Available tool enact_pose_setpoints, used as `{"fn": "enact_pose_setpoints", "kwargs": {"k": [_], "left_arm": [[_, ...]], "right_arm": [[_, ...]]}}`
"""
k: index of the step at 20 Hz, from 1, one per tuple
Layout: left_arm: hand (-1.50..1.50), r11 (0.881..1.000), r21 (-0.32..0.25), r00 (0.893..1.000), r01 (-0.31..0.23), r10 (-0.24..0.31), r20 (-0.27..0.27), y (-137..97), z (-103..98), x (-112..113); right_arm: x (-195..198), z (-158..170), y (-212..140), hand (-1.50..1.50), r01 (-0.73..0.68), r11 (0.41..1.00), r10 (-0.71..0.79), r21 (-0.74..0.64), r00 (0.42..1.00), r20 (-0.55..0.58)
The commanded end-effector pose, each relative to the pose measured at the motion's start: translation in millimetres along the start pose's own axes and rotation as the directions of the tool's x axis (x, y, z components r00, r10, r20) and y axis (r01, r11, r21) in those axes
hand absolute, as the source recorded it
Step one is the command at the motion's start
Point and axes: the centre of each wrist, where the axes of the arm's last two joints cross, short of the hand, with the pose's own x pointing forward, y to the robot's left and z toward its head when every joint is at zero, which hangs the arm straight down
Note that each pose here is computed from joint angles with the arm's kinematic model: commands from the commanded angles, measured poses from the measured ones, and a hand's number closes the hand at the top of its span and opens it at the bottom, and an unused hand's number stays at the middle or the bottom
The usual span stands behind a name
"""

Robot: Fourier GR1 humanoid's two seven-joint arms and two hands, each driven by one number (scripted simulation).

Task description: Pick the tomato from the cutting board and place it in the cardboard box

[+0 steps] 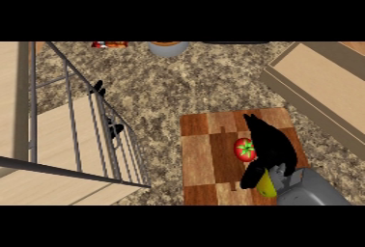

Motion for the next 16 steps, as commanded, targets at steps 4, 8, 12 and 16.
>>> {"fn": "enact_pose_setpoints", "kwargs": {"k": [4, 8, 12, 16], "left_arm": [[0.0, 0.972, 0.23, 0.988, -0.049, 0.08, -0.129, 43, 22, -25], [0.0, 0.971, 0.237, 0.992, -0.032, 0.061, -0.115, 55, 15, -14], [0.0, 0.967, 0.253, 0.988, -0.029, 0.065, -0.137, 47, 28, -29], [0.0, 0.97, 0.241, 0.987, -0.041, 0.077, -0.141, 54, 22, -19]], "right_arm": [[7, -8, 15, -1.5, -0.021, 0.999, 0.022, 0.033, 0.998, -0.058], [4, -13, 19, -1.5, -0.031, 0.999, 0.033, 0.041, 0.998, -0.062], [-8, -12, 34, -1.5, -0.032, 0.998, 0.034, 0.047, 0.998, -0.057], [-8, -20, 24, 1.5, -0.018, 1.0, 0.017, -0.01, 0.999, -0.045]]}}
